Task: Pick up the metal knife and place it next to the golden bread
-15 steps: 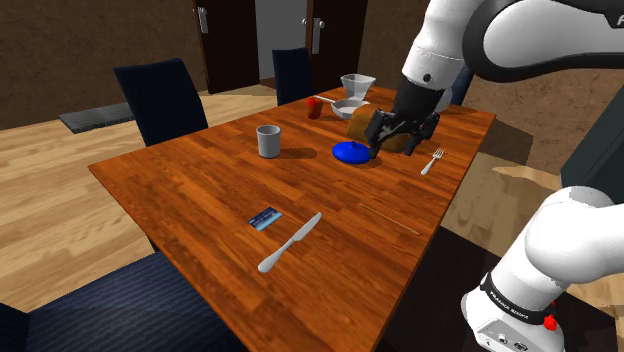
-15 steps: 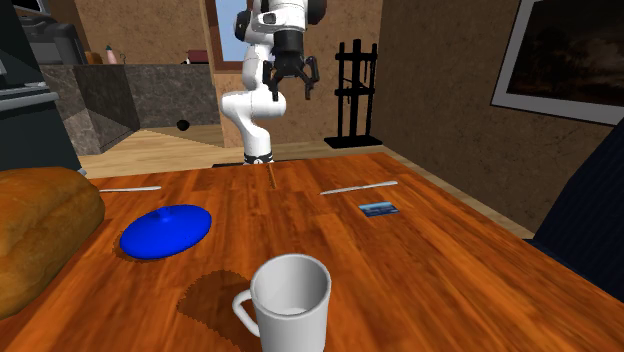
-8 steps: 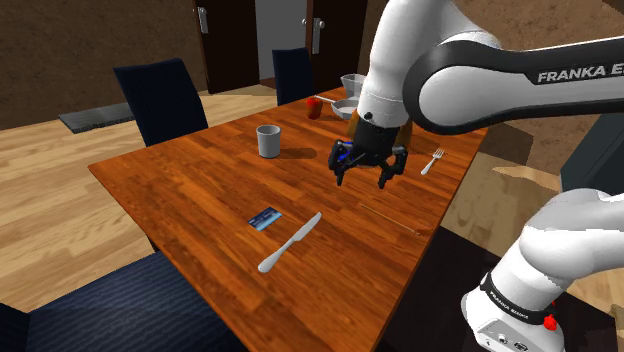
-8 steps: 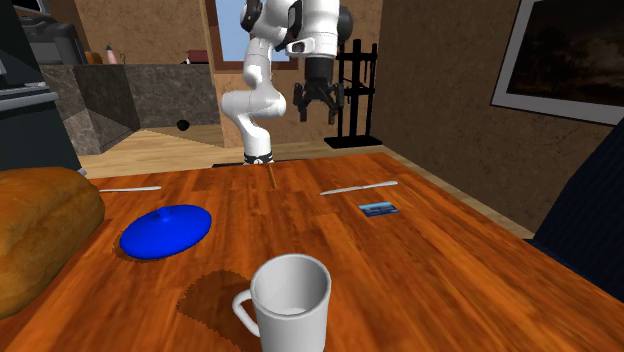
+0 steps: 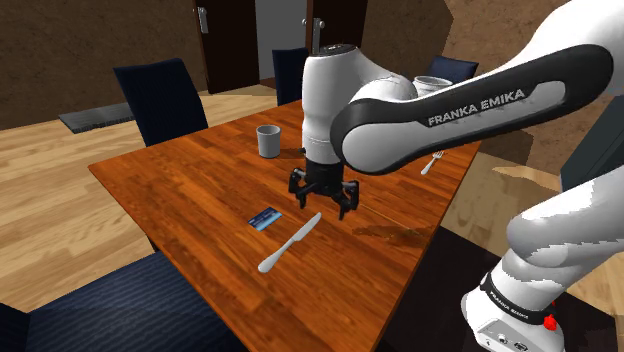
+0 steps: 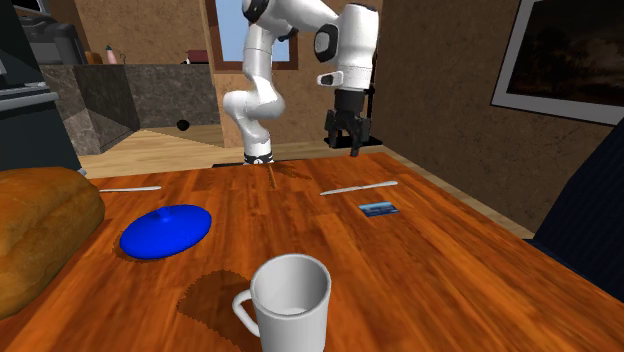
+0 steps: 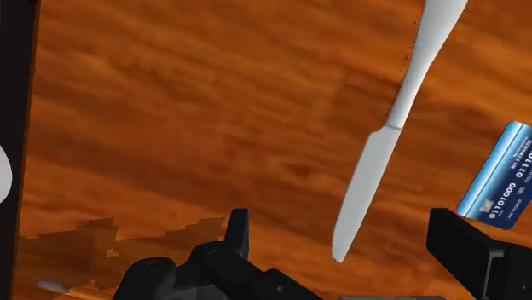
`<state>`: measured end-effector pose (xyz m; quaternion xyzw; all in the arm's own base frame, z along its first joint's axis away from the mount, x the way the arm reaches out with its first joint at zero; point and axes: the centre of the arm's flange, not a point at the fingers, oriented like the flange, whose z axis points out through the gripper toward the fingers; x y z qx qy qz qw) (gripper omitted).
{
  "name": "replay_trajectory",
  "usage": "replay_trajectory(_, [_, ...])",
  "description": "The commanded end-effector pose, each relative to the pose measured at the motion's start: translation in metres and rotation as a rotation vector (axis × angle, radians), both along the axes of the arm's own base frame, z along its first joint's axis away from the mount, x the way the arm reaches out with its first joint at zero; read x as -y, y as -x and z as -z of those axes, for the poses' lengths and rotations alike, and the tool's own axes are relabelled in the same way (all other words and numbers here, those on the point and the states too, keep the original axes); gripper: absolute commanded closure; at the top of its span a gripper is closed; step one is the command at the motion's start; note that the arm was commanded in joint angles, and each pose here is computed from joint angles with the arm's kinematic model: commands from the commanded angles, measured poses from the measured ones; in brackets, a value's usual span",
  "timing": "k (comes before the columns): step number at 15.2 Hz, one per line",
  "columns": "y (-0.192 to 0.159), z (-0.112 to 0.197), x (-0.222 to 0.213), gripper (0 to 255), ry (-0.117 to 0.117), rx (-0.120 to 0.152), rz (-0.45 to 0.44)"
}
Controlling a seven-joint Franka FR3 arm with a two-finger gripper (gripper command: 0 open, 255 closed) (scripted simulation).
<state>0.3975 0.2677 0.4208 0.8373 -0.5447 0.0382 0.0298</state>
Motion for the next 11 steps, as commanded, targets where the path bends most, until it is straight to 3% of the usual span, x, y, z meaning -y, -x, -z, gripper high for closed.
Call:
replay_trajectory(1, [-0.016,0.017,-0.017,0,-0.002,-0.012,0.102])
replay_trajectory(5, [-0.053,0.050,-0.039,0,0.002,-0.037,0.278])
replay_trajectory(11, [-0.052,0.082,-0.036,0,0.002,-0.037,0.278])
